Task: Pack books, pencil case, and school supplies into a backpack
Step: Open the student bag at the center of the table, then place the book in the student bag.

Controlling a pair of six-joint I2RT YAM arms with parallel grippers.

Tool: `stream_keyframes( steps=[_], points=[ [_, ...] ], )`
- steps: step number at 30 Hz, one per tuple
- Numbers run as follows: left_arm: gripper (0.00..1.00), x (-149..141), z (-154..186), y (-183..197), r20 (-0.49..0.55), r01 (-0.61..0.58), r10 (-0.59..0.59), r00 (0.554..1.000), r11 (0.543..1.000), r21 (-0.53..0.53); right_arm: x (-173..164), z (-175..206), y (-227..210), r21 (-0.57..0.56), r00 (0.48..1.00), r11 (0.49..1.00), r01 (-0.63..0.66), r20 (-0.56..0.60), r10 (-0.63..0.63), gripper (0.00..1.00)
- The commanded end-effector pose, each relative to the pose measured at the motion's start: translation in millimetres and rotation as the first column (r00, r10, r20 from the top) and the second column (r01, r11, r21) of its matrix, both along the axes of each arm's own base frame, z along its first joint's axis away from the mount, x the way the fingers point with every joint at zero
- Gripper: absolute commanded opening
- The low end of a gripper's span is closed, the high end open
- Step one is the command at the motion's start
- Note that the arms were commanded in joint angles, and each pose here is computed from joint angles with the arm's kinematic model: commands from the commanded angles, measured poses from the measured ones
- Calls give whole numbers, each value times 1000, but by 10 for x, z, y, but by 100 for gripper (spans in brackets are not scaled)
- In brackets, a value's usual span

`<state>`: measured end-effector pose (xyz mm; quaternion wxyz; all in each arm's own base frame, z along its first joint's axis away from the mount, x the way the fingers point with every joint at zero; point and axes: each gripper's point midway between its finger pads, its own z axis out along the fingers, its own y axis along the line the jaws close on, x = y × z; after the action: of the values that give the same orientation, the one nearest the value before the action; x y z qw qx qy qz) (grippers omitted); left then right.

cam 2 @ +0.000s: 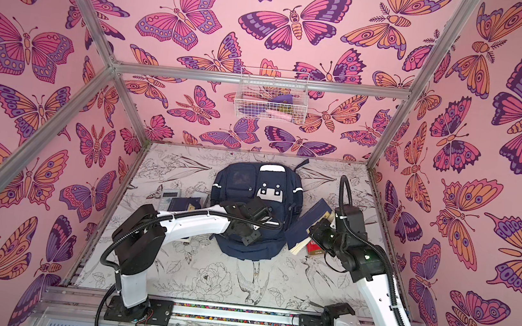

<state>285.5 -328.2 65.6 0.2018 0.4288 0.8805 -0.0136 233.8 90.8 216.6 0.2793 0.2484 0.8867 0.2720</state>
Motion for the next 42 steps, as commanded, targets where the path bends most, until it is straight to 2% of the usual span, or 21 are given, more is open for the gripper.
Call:
stream_keyframes(
  steps=[1, 3, 4, 10, 18, 22, 25, 29, 35, 40, 42],
  points=[
    [26, 109, 121, -18, 55, -11, 11, 998, 1000, 8, -58, 52, -18, 21, 1000, 1000, 13, 6, -14, 0],
    [7, 148, 225, -46, 81, -8, 9, 997, 1000, -8, -67, 50, -15, 23, 1000, 1000, 10, 5, -10, 0],
    [1, 169, 294, -55, 96, -10, 12, 995, 1000, -19, -67, 61, -5, 27, 1000, 1000, 6, 7, -7, 0],
    [0, 286, 966, -118, 211, -17, 50, 976, 988, -156, -26, 212, 79, 81, 998, 997, -18, 63, 13, 0],
    [0, 402, 1705, -177, 267, 7, 94, 959, 935, -355, -16, 418, 274, 231, 991, 971, -66, 132, 36, 0],
    [0, 492, 1880, -165, 212, -20, 131, 968, 888, -460, -57, 361, 299, 260, 991, 964, -60, 131, 26, 0],
    [0, 576, 1942, -125, 135, -88, 188, 973, 839, -536, -84, 323, 335, 307, 991, 950, -53, 133, 13, 0],
    [0, 687, 1983, -64, 59, -170, 255, 965, 783, -598, -134, 260, 308, 308, 992, 951, -33, 127, -6, 0],
    [0, 719, 1973, -53, 16, -201, 268, 963, 758, -621, -282, 401, 69, 183, 984, 983, 7, 172, -39, 0],
    [0, 692, 2041, -95, -36, -205, 249, 968, 700, -684, -223, 281, 334, 306, 991, 950, -65, 128, 27, 0],
    [0, 700, 2093, -99, -57, -213, 245, 968, 678, -704, -150, 246, 415, 344, 990, 937, -65, 140, 17, 0]
  ],
)
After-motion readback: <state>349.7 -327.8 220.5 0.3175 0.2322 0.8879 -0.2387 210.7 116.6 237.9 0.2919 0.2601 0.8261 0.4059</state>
